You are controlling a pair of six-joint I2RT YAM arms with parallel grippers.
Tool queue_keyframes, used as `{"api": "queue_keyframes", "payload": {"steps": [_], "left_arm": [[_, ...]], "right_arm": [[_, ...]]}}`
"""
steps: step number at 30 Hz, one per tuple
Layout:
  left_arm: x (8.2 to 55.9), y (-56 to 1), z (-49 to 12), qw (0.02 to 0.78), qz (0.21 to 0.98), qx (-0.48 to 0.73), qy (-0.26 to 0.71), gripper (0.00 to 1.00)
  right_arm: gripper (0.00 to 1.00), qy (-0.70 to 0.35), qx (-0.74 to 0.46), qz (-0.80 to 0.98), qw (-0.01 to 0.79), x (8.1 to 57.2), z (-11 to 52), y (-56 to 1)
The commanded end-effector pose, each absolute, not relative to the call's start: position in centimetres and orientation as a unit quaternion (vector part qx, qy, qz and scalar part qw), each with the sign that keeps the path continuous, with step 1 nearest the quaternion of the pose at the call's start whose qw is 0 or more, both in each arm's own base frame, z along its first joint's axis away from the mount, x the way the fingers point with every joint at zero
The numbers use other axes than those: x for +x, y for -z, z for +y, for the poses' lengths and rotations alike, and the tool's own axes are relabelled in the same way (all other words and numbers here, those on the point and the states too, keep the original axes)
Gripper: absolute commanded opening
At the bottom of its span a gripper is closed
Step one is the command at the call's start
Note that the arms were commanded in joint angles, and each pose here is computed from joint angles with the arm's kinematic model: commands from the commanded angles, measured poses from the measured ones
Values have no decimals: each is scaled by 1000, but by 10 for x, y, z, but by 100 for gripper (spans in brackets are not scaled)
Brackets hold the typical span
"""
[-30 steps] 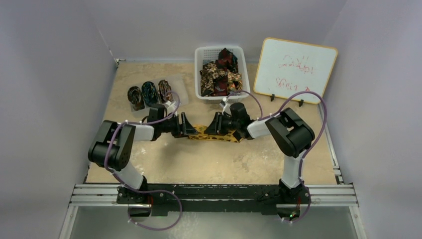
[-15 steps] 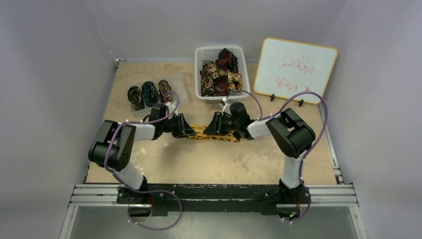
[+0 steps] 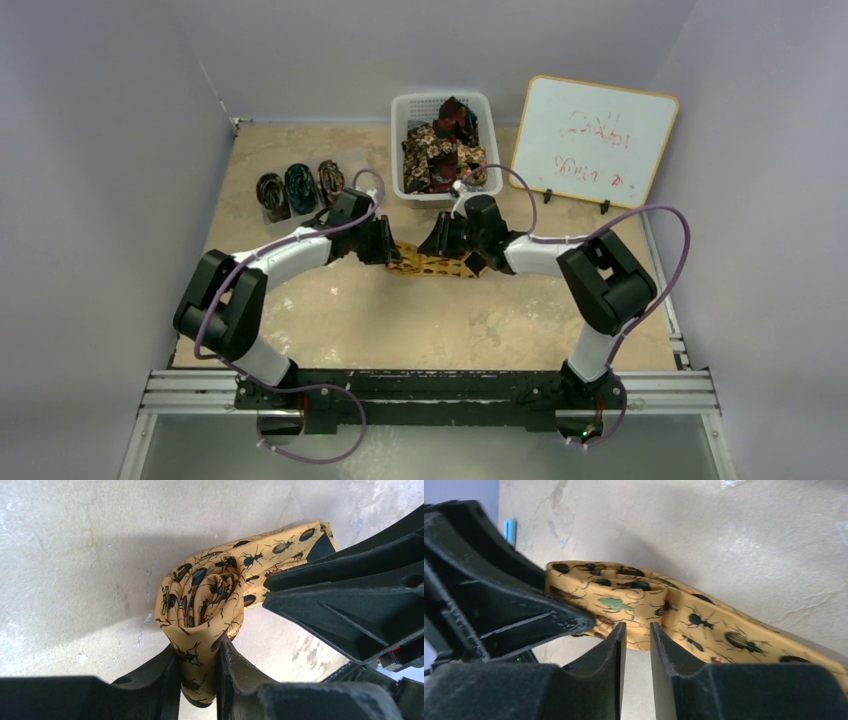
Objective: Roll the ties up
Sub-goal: Roll the tie at the center of the board.
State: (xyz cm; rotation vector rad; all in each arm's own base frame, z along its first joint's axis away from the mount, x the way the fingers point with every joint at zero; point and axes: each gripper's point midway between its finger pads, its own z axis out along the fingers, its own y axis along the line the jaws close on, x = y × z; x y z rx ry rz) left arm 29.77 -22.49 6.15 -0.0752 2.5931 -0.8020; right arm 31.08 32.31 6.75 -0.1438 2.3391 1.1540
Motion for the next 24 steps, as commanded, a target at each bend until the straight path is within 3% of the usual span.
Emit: {"api": "queue_keyframes", "payload": {"steps": [1, 11, 24], "left_arm": [[307, -72, -210, 235, 946, -28, 223, 13], [305, -80, -211, 242, 954, -5, 180, 12], [299, -88, -214, 244, 969, 2, 44, 9]], "right_arm": [[25, -384, -34, 875, 292, 334, 316, -62], [17, -412, -54, 868, 272, 330, 345, -53], [17, -415, -50, 875, 245, 312, 354, -48]]}}
